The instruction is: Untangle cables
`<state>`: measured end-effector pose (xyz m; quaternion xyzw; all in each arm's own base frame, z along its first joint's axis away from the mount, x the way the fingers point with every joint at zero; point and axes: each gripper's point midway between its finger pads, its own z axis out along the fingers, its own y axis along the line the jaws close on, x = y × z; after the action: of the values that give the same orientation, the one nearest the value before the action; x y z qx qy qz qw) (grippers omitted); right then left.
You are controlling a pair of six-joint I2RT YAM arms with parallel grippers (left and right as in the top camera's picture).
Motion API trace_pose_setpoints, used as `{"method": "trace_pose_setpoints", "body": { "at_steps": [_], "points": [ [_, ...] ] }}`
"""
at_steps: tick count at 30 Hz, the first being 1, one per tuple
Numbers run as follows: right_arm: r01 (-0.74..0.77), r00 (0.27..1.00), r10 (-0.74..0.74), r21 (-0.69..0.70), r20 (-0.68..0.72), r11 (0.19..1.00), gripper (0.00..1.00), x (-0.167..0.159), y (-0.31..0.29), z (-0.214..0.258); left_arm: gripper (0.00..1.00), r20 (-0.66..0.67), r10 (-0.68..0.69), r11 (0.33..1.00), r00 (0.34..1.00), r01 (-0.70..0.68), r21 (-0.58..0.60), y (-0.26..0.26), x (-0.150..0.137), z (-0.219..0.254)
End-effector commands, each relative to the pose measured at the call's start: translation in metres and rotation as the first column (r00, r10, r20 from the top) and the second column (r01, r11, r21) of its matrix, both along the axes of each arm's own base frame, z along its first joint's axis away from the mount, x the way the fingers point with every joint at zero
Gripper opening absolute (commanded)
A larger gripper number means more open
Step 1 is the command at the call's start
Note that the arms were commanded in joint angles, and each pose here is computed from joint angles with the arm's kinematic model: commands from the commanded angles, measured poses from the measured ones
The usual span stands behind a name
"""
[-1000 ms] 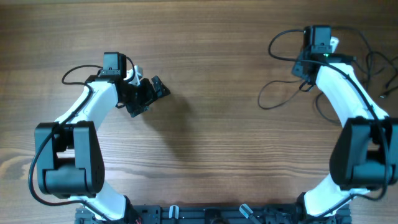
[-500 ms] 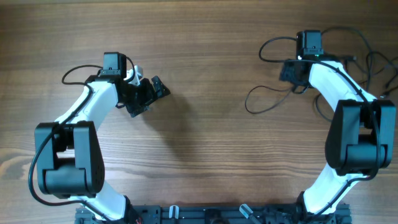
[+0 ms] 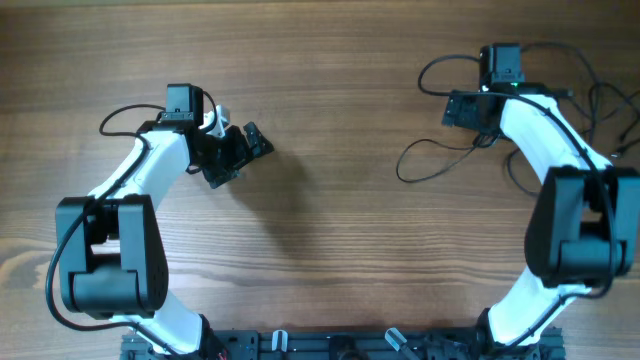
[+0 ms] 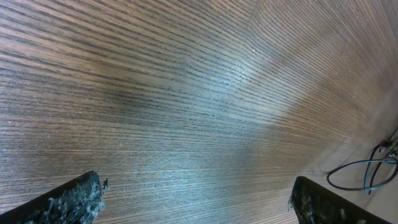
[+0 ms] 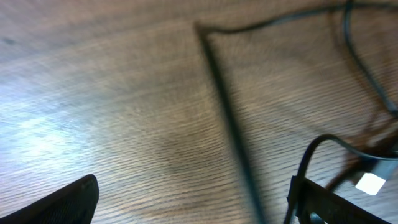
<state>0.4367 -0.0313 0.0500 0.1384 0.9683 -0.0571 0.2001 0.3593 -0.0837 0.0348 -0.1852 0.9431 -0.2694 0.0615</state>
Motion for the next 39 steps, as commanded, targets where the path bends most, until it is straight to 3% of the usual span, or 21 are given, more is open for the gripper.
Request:
{"method": "trace_pose_setpoints", "body": {
  "at_steps": [1, 9, 19, 25, 30, 33, 39],
  "points": [
    [-0.029, 0.99, 0.022, 0.053, 0.139, 0.998, 1.0, 0.013, 0.01, 0.057, 1.0, 0.034, -0.01, 1.0, 0.999, 0.009, 0.004, -0.001, 0.005, 0.008],
    [-0.225, 0.962, 0.154, 0.335, 0.225, 0.915, 1.0, 0.011, 0.071, 0.086, 1.0, 0.034, -0.01, 1.0, 0.999, 0.009, 0.004, -0.001, 0.005, 0.008],
    [-0.301, 0.947, 0.21, 0.445, 0.244, 0.844, 1.0, 0.005, 0.095, 0.092, 1.0, 0.034, -0.01, 1.0, 0.999, 0.009, 0.004, -0.001, 0.005, 0.008],
    [-0.13, 0.982, 0.097, 0.208, 0.159, 0.969, 1.0, 0.002, 0.042, 0.069, 1.0, 0.034, -0.01, 1.0, 0.999, 0.009, 0.004, -0.001, 0.005, 0.008],
    [0.002, 0.997, -0.002, 0.005, 0.081, 1.0, 1.0, -0.016, 0.001, 0.045, 1.0, 0.034, -0.01, 1.0, 0.999, 0.009, 0.004, -0.001, 0.005, 0.008],
    [0.14, 0.989, -0.134, -0.114, 0.06, 0.984, 1.0, -0.032, -0.029, 0.036, 1.0, 0.033, -0.009, 1.0, 0.999, 0.009, 0.004, -0.001, 0.005, 0.008],
    [0.164, 0.986, -0.159, -0.119, 0.055, 0.979, 1.0, -0.038, -0.032, 0.027, 1.0, 0.034, -0.01, 1.0, 0.999, 0.009, 0.004, -0.001, 0.005, 0.008]
  ]
}}
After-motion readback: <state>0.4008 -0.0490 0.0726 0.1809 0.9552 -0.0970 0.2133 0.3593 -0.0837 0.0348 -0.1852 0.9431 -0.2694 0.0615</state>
